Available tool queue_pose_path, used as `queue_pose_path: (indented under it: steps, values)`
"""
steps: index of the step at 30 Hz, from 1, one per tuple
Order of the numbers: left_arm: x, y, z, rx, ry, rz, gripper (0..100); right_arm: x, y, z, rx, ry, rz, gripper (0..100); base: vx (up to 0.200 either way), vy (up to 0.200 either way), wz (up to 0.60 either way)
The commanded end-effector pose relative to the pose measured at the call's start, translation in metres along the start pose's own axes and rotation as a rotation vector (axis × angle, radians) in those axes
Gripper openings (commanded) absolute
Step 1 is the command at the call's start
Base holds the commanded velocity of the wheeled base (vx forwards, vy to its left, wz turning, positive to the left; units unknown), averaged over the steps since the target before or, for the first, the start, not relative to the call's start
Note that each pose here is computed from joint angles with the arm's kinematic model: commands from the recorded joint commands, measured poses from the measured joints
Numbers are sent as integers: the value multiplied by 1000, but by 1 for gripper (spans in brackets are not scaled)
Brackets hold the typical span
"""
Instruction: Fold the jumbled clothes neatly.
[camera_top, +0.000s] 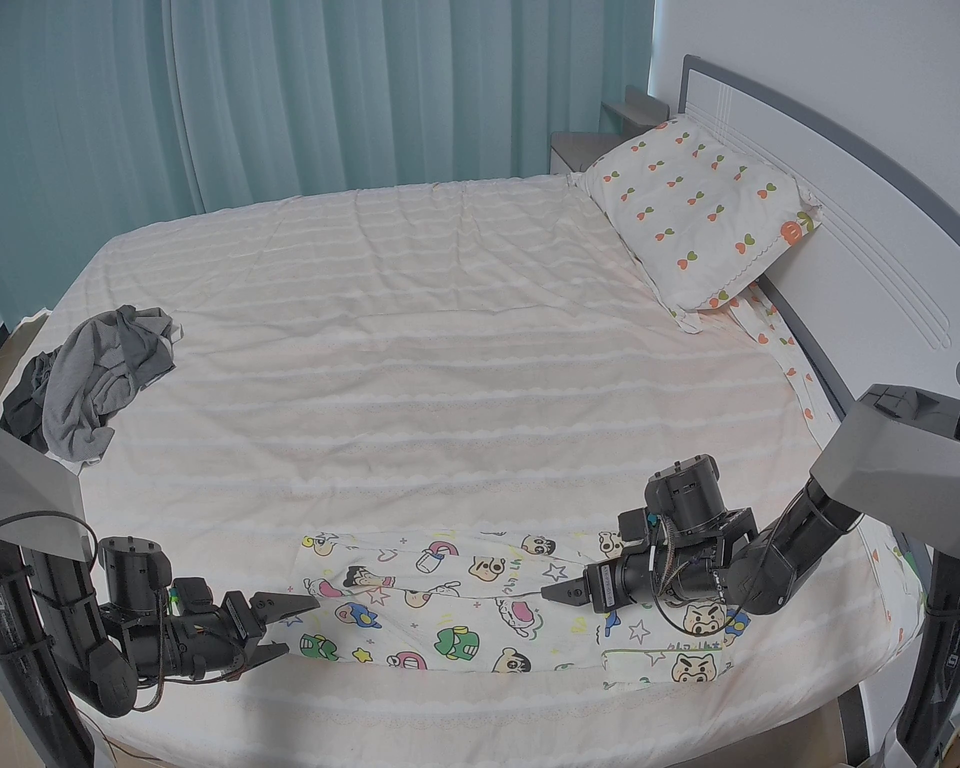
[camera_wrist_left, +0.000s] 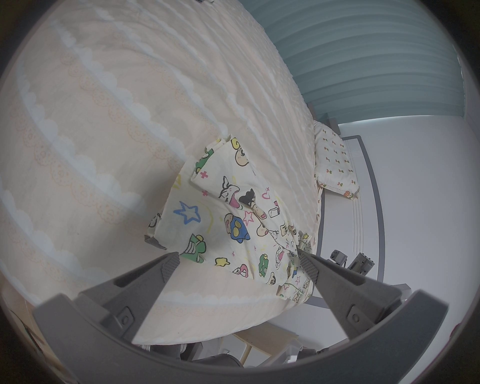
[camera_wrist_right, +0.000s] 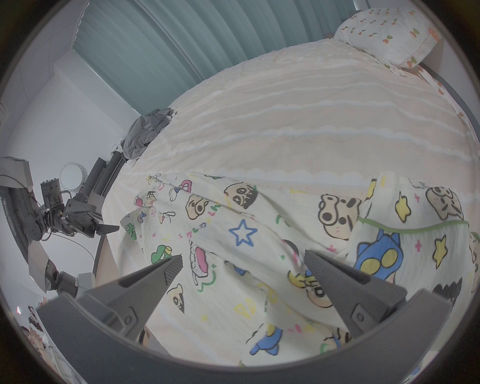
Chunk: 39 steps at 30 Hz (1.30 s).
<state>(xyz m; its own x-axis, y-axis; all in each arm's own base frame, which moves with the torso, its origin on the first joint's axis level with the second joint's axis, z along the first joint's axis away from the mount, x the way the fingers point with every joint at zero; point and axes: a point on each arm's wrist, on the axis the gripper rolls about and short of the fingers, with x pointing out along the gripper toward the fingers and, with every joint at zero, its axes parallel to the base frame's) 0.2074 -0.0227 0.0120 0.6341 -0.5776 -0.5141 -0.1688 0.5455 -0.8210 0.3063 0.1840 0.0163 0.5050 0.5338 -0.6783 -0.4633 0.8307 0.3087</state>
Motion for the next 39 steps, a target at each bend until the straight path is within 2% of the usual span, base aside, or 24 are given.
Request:
queue_pose_path:
  steps: [1, 10, 14, 18, 21, 22, 23, 27, 31, 32, 36, 39]
  values:
    - [-2, 1, -3, -8, 10, 9, 100, -5, 10, -1, -18, 0, 19, 100, 0, 0, 0]
    - [-2, 2, -3, -9, 9, 10, 100, -10, 15, 0, -17, -13, 30, 100, 0, 0, 0]
    - [-2, 1, -3, -8, 10, 9, 100, -41, 24, 10, 15, -77, 55, 100, 0, 0, 0]
    - [-5, -3, -2, 10, -5, -8, 100, -88, 31, 7, 103, -135, 81, 100, 0, 0, 0]
    - [-13, -16, -1, 39, -42, -55, 100, -138, 12, -13, 219, -204, 62, 100, 0, 0, 0]
    - [-13, -16, -1, 39, -42, -55, 100, -138, 12, -13, 219, -204, 62, 100, 0, 0, 0]
    - [-15, -18, 0, 44, -48, -62, 100, -156, -4, -27, 285, -240, 66, 100, 0, 0, 0]
    - [-15, -17, 0, 44, -49, -61, 100, -181, -34, -51, 380, -315, 97, 100, 0, 0, 0]
    - [-15, -18, 0, 45, -51, -61, 100, -184, -46, -68, 420, -291, 131, 100, 0, 0, 0]
    - [-14, -17, 0, 44, -49, -61, 100, -178, -49, -76, 442, -241, 163, 100, -200, 0, 0]
    - [-12, -14, -1, 34, -39, -49, 100, -168, -54, -89, 476, -154, 228, 100, -200, 0, 0]
    - [-12, -15, -1, 38, -36, -48, 100, -165, -54, -95, 475, -149, 240, 100, -67, 0, 0]
